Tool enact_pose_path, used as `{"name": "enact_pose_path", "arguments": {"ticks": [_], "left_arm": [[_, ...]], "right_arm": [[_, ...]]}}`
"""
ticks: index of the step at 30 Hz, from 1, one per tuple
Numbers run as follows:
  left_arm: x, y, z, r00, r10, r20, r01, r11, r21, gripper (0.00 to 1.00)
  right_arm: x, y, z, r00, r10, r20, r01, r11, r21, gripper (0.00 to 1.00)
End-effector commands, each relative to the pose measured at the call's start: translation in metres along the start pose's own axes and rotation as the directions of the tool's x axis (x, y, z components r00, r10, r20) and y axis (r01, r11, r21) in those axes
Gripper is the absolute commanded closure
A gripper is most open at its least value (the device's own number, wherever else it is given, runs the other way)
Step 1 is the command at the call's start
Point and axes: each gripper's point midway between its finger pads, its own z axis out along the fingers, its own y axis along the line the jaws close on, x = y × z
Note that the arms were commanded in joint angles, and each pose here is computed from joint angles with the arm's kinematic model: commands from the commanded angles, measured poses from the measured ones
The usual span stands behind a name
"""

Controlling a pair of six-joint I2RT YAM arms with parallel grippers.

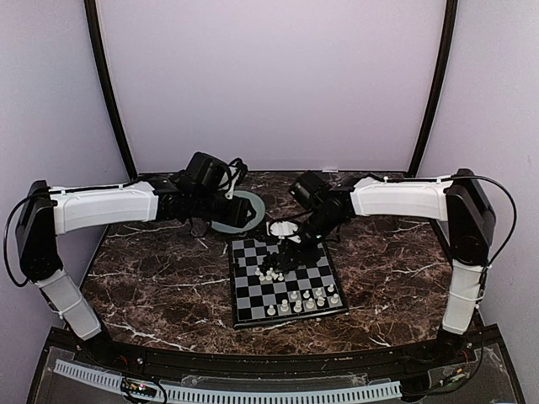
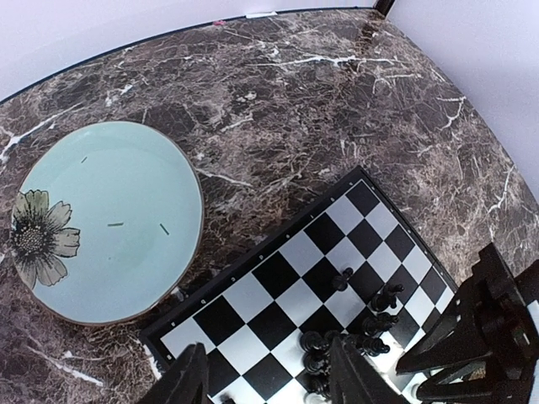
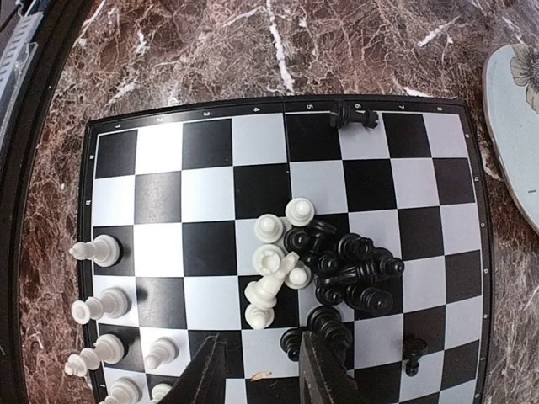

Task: Set up the chess pieces on the board
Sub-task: Pick up the pawn from the chessboard.

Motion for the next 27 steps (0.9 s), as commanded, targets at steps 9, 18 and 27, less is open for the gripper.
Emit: {"name": "enact_pose_path", "arguments": {"ticks": [9,18,27], "left_arm": [[-0.038,0.031,-0.046,0.965,-0.174,0.196,0.183,0.983,-0.029,0.44],[-0.036,0.031,-0.041,0.967,-0.187,0.172,0.190,0.982,-0.001,0.44],[-0.037,0.028,-0.042,0.969,-0.176,0.171,0.177,0.984,0.009,0.44]], "right_arm": [[0.009,-0.001,0.027,0.992,-0.045,-0.118,0.045,0.999,0.000,0.67],[0.013,0.000,0.033,0.988,-0.058,-0.145,0.059,0.998,0.003,0.68],[0.012,0.003,0.036,0.984,-0.075,-0.159,0.077,0.997,0.007,0.73]]}}
